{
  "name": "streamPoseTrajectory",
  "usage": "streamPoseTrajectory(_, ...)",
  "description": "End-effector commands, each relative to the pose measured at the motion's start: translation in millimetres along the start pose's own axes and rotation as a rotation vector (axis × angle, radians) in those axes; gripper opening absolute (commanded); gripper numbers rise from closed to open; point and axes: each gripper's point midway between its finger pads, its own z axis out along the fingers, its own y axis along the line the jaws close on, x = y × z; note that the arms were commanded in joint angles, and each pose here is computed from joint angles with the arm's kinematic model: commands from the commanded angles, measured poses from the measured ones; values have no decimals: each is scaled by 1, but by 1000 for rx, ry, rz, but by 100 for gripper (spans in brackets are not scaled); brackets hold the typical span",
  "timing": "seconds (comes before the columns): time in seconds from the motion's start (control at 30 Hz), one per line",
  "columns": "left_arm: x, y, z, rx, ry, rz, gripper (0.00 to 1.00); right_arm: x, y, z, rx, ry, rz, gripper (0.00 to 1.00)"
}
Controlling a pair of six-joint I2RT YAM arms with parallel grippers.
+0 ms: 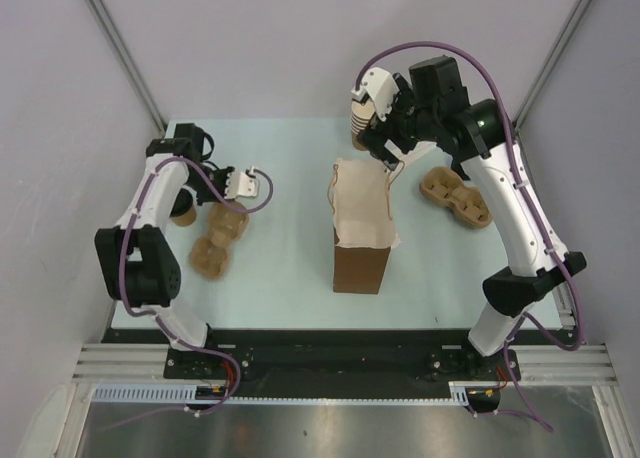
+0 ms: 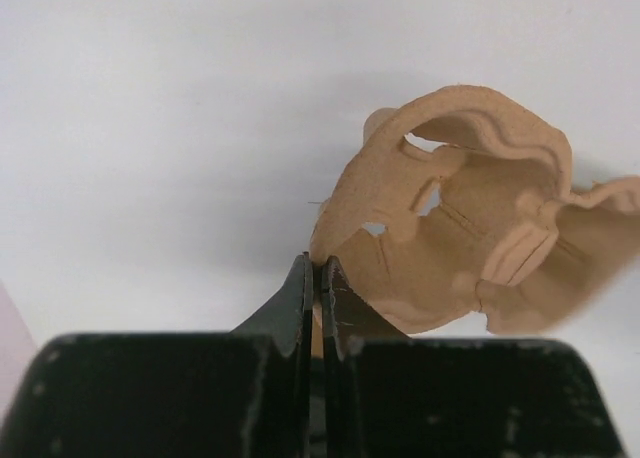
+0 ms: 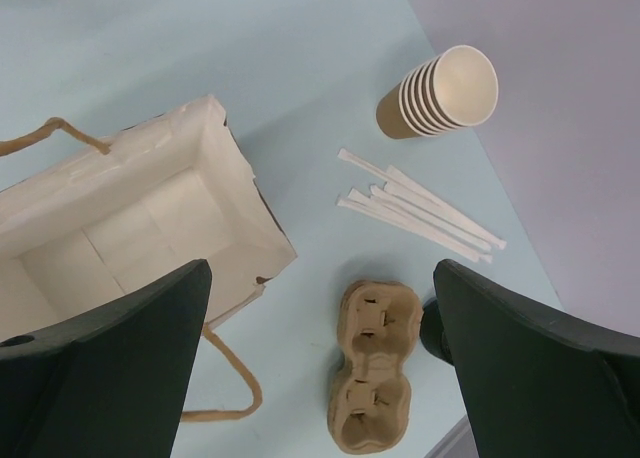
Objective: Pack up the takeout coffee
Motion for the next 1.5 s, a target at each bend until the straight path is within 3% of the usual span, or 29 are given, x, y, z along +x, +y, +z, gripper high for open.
streamPoseTrajectory(0.0, -41, -2, -55, -105, -126, -121, 0, -5, -3, 2, -29, -3, -59, 97)
streamPoseTrajectory(0.43, -101, -7, -161, -356, -384, -434, 0, 23, 12, 44, -177, 92, -160, 87)
streamPoseTrajectory(0.97, -179, -32, -238, -474, -685, -484, 0, 52, 24, 87, -296, 153, -134, 69)
streamPoseTrajectory(1.07, -194, -36, -255, -477, -749, -476, 0, 42, 23, 81, -293, 116, -121, 75)
streamPoseTrajectory(1.1, -197, -37, -257, -477, -760, -476, 0, 38, 23, 78, -291, 105, -114, 85)
streamPoseTrajectory(1.2, -201, -40, -261, -484, -773, -465, 0, 20, 19, 66, -259, 52, -112, 99)
streamPoseTrajectory(1.47, -204, -43, -263, -485, -788, -448, 0, -13, 2, 54, -155, -54, -70, 100)
